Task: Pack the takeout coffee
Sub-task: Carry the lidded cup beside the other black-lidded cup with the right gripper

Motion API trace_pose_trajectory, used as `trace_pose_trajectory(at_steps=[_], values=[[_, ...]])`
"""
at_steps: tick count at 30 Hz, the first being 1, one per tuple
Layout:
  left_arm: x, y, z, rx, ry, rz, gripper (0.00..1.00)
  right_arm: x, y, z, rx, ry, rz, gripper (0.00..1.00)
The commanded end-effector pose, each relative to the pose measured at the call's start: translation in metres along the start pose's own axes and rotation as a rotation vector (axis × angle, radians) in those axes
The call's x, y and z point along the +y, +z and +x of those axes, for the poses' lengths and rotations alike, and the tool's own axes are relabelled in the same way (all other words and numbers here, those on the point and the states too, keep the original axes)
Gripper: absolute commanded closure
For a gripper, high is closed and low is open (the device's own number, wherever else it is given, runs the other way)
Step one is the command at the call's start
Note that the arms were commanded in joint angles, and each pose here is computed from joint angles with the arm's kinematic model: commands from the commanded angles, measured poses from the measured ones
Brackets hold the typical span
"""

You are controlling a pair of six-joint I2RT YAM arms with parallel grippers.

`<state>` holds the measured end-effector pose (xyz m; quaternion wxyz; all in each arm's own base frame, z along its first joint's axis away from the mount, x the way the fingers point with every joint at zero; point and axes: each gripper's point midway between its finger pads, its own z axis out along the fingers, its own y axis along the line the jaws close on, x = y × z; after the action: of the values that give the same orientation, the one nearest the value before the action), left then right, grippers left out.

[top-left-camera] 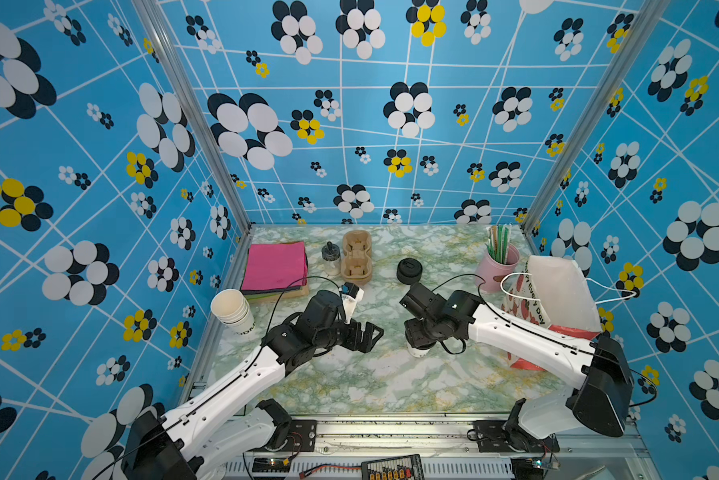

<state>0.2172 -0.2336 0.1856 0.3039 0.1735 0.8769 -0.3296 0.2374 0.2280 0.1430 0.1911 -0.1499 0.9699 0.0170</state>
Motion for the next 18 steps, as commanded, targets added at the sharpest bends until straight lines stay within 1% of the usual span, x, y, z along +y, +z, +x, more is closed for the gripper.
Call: trace_pose_trajectory(at_steps=[1,11,18], values=[[0.004,-0.003,0.005,0.001,0.002,-0.007,0.01,-0.007,-0.003,-0.027,-0.043,-0.017,0.002,0.29],[0.008,-0.008,0.007,0.000,0.005,-0.026,0.01,-0.054,0.012,-0.092,-0.053,0.044,0.025,0.29],[0.010,-0.008,0.009,0.003,0.003,-0.029,0.01,-0.082,0.028,-0.119,-0.039,0.090,0.024,0.29]])
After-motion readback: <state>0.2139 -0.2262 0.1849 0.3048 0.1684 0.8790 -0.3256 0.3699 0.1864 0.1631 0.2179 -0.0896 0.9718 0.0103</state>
